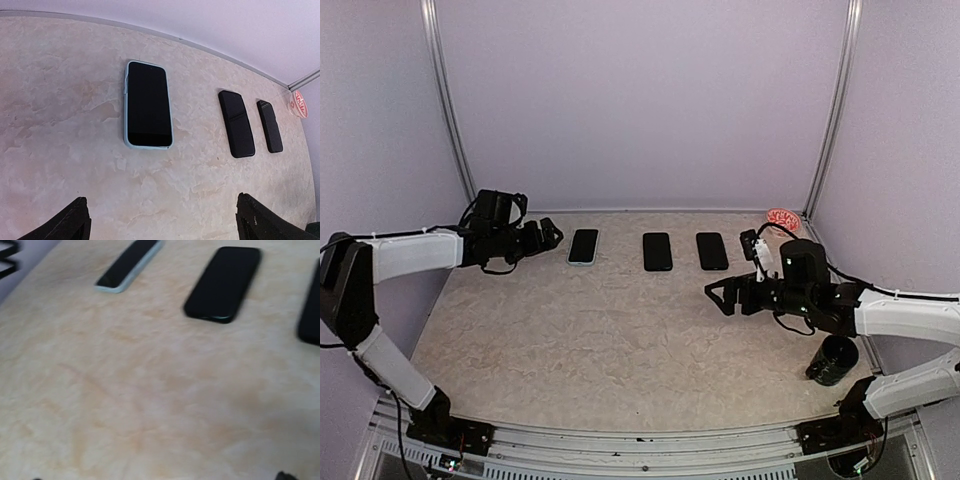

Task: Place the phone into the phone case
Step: Reset both arms

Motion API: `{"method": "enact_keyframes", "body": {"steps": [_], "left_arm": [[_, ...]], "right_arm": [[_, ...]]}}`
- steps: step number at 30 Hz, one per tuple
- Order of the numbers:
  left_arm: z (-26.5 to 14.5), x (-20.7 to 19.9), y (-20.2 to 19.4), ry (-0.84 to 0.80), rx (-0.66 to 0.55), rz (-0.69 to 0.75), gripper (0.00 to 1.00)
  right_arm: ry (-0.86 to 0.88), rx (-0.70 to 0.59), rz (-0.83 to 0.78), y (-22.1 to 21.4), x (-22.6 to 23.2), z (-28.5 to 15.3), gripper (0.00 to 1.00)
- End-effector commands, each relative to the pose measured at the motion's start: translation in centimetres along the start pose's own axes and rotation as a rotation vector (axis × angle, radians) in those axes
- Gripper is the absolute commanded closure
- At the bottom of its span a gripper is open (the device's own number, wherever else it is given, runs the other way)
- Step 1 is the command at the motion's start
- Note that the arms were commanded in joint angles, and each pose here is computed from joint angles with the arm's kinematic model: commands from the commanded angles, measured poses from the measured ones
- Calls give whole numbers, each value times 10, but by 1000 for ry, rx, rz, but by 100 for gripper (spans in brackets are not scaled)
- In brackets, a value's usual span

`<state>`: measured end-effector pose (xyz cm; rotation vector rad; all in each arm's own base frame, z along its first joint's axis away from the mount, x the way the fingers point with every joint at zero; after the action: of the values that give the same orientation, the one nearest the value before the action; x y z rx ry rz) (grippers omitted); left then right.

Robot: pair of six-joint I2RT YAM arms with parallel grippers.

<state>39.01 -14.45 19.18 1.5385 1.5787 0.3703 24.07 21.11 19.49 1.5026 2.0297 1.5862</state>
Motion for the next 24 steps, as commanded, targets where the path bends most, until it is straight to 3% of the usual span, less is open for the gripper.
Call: {"method": "enact_keyframes", "body": {"steps": [1, 16, 24], "left_arm": [[-30, 0, 5, 57, -142, 4, 1], [-135, 6, -33, 112, -431, 33, 1], [-159, 19, -62, 118, -521, 40, 1]], "right_arm": [[-118, -47, -44, 15, -13, -8, 0], [-286, -212, -138, 33, -44, -33, 0], [-352, -396, -183, 52, -47, -70, 0]]}}
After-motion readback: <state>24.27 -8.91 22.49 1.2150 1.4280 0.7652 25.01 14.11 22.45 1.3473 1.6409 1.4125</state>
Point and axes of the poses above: each gripper's point midway between its finger pads, its own z axis out along the fingers, its own x axis along the line the jaws close on, y = z × x, the point moved 6 cm from there along -z, back along the fingers, and after that the axes turned 5 degrees about z, right-handed, at the moved point
